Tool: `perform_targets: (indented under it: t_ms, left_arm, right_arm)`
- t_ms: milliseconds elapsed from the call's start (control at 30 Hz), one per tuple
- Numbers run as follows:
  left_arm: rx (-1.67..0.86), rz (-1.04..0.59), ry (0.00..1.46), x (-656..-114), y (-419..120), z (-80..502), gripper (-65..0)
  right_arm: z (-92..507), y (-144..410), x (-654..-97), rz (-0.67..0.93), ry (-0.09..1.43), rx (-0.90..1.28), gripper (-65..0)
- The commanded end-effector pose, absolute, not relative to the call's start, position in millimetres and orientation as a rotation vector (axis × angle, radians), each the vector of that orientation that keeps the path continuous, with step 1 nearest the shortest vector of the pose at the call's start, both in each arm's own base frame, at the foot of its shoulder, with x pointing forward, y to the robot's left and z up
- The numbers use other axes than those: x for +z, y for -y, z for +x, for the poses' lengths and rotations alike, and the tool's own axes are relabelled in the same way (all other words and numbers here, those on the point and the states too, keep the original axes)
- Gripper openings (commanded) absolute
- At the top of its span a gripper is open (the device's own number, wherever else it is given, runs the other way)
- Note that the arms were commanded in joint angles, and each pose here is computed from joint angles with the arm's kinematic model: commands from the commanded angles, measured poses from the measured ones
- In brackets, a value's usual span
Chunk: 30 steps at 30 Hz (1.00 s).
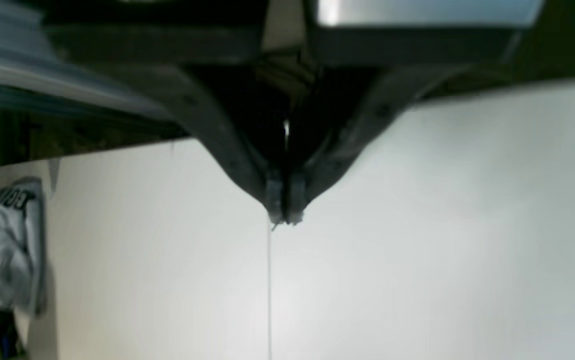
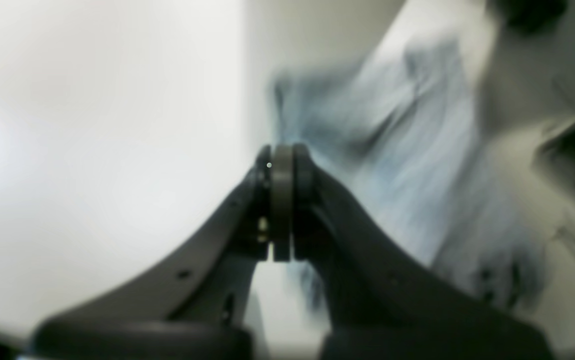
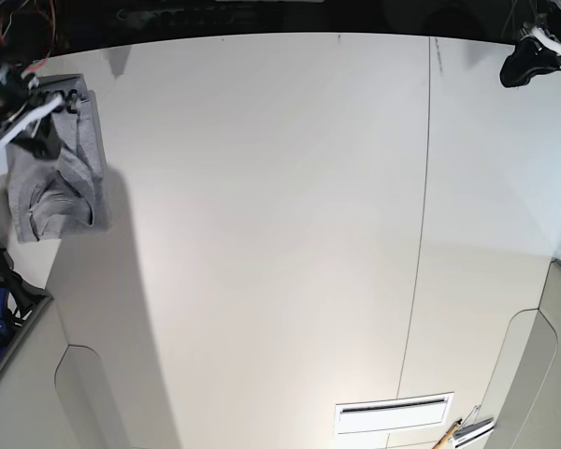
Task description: Fold the T-shirt properly
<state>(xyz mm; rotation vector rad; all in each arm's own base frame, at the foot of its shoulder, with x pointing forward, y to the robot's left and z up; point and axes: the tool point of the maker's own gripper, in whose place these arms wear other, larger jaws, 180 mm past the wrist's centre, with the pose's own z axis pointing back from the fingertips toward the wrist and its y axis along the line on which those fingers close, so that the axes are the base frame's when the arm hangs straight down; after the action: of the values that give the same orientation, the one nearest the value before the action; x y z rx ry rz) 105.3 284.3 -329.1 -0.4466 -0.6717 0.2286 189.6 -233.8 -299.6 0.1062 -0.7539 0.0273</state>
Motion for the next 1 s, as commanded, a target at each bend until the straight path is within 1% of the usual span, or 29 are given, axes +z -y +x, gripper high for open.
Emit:
perform_targets:
  t_ms: [0,100,233,367,467,633,733,833,900,967]
  left_arm:
    - [0.208,-0.443,0.677,-322,-286,103,-65.0]
    - [0.212,-0.437,0.581,-331,-284,77,-65.0]
    - [0.220,-0.416,0.414,-339,-285,28,-65.0]
    - [0.206,-0.389,0.244,-338,-290,-20,-65.0]
    - [0.197,-0.408,0.108,-341,-286,-55,-65.0]
    - [0.210,-0.475,-0.056,-373,-268,-97,-65.0]
    - [0.201,-0.467,-0.102,-408,-260,-119,-65.0]
    - [0.155,-0.449,-0.101,-448,-249,-130,-65.0]
    - [0.111,-0.447,-0.075,-473,-238,-128,-65.0]
    - [0.047,-0.459,-0.042,-496,-224,-121,-65.0]
  right_arm:
    - [179,230,-294,0.107,0.746,0.071,-65.0]
    - [127,220,-313,0.151,0.562,0.149,-65.0]
    - [56,215,-331,0.215,0.296,0.200,-65.0]
    - [4,209,-329,0.283,0.141,0.251,-65.0]
    - [-29,208,-330,0.312,0.024,0.287,-65.0]
    - [-82,189,-349,0.445,-0.177,0.342,-65.0]
    - [-119,184,-375,0.497,-0.340,0.379,-65.0]
    - [-141,184,-413,0.514,-0.442,0.395,-65.0]
    - [-140,183,-444,0.505,-0.446,0.396,-65.0]
    - [-127,180,-478,0.498,-0.401,0.393,-65.0]
